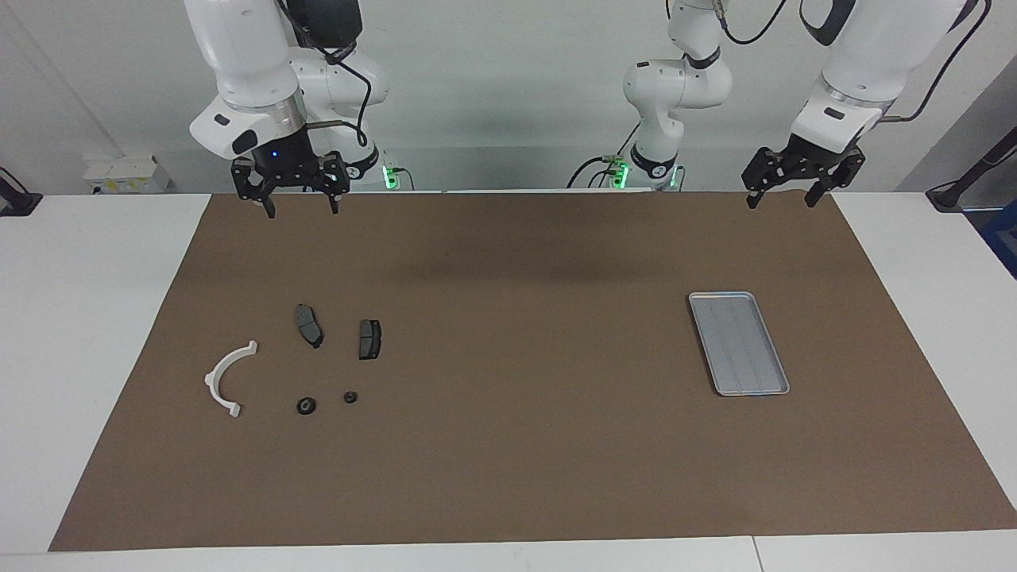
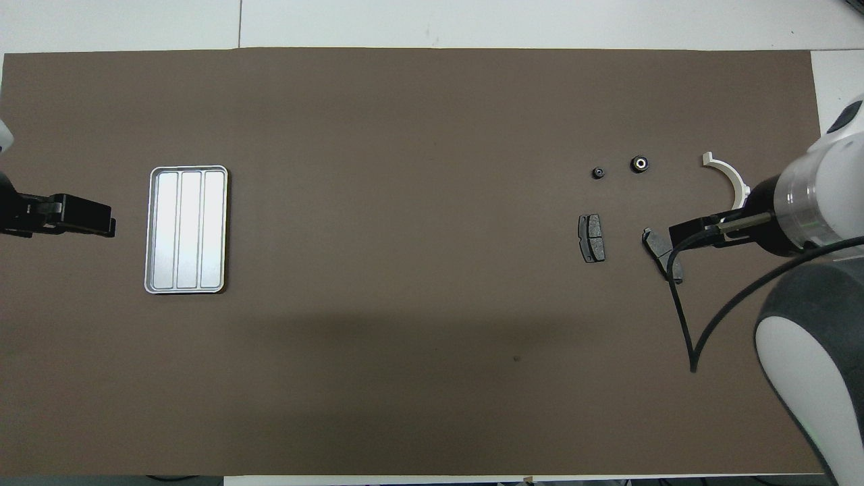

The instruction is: Place bearing gear from tray to pile

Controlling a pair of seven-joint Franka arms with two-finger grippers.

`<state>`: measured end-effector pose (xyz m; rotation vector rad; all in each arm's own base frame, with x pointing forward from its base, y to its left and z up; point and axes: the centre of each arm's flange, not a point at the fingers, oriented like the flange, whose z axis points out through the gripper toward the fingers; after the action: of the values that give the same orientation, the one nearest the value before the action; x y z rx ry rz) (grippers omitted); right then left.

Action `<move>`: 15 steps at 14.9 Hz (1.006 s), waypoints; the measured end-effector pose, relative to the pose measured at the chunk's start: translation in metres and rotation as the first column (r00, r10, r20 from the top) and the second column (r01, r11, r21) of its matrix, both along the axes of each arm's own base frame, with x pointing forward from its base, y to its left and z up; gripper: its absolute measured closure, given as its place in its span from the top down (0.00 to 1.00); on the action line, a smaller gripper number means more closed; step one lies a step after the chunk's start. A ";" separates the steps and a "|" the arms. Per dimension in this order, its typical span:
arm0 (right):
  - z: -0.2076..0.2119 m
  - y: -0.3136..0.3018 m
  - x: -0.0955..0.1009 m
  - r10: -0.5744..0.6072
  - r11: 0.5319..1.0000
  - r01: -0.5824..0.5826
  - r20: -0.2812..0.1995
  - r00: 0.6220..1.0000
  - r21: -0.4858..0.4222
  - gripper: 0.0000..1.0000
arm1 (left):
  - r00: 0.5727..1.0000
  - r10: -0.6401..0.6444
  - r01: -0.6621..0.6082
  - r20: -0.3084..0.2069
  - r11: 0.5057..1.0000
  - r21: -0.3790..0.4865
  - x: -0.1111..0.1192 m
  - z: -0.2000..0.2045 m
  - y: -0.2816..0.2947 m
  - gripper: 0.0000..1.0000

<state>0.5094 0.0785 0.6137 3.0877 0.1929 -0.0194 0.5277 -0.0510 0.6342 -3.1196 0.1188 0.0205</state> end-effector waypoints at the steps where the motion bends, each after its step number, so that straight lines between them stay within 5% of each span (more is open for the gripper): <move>1: 0.000 0.001 -0.001 -0.001 1.000 0.001 -0.001 1.000 0.012 1.00 | 1.000 -0.003 0.003 0.000 1.000 0.000 0.000 -0.001 -0.001 1.00; 5: -0.004 -0.002 0.008 -0.012 0.999 0.011 0.034 0.999 0.037 1.00 | 1.000 -0.008 0.008 0.004 1.000 0.000 0.000 -0.003 -0.004 1.00; 15: -0.013 -0.018 0.040 -0.024 0.998 0.022 0.025 0.999 0.063 1.00 | 1.000 -0.008 0.008 0.004 1.000 0.000 0.000 -0.003 -0.004 1.00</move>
<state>0.5498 0.0606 0.6007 3.1503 0.1601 0.0253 0.5282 -0.0552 0.6316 -3.1194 0.1305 0.0135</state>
